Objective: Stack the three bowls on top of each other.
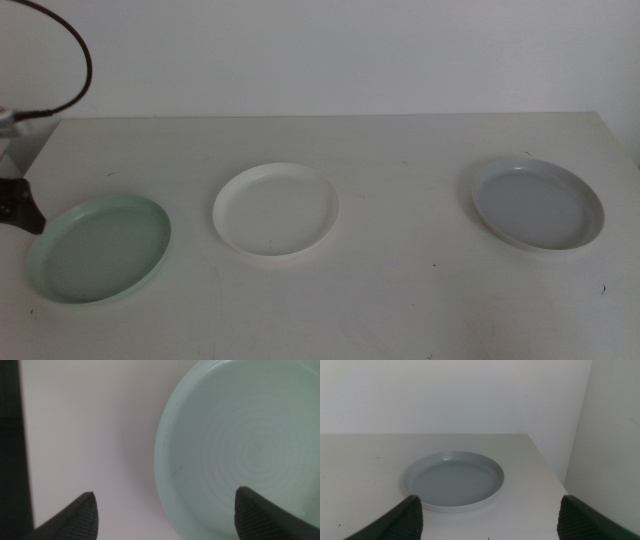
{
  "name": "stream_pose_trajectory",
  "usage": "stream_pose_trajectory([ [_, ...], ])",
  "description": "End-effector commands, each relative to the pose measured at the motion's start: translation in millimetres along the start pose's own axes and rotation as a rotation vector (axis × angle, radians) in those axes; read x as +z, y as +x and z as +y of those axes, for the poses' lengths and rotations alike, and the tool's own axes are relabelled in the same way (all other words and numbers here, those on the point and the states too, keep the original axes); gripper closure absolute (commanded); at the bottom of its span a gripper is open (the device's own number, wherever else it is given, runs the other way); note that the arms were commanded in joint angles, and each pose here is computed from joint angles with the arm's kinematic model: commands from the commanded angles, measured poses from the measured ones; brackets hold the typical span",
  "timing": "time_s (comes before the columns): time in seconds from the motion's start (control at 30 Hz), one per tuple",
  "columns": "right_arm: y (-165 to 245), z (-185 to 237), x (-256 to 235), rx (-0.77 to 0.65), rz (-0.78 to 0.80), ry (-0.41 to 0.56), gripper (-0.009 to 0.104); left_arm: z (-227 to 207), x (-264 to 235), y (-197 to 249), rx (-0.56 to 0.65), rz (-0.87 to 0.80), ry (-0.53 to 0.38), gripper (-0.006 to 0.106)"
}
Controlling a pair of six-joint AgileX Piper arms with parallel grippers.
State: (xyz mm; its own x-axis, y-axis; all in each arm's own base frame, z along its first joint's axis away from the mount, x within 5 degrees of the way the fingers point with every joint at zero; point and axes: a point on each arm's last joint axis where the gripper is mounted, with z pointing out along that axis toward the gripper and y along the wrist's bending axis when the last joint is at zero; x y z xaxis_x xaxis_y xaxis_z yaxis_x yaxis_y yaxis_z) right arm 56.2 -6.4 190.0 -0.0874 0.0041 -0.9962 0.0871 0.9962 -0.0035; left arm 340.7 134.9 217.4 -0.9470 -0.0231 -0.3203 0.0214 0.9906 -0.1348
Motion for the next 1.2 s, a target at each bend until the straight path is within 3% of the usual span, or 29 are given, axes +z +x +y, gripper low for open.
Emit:
stream_pose_trajectory([
  [0.0,-10.0,1.6,-2.8,-0.02,-0.107,-0.017,0.001,-1.0,-10.1,-12.6,0.019,-0.09,-0.002,-0.002],
  [0.43,-10.0,1.6,-2.8,-0.02,-0.107,-0.017,0.001,10.7,45.2,-12.1,0.034,-0.041,0.066,0.002],
  [0.5,-10.0,1.6,-2.8,-0.02,-0.107,-0.017,0.001,11.6,47.7,-11.4,0.037,-0.034,0.064,0.01],
  [0.77,-10.0,1.6,-2.8,-0.02,-0.107,-0.017,0.001,12.8,49.5,-11.9,0.038,-0.039,0.056,0.062],
  [1.03,-10.0,1.6,-2.8,-0.02,-0.107,-0.017,0.001,12.7,50.7,-11.0,0.039,-0.029,0.061,0.1],
  [1.17,-10.0,1.6,-2.8,-0.02,-0.107,-0.017,0.001,10.3,45.4,-10.0,0.045,-0.019,0.071,0.1],
])
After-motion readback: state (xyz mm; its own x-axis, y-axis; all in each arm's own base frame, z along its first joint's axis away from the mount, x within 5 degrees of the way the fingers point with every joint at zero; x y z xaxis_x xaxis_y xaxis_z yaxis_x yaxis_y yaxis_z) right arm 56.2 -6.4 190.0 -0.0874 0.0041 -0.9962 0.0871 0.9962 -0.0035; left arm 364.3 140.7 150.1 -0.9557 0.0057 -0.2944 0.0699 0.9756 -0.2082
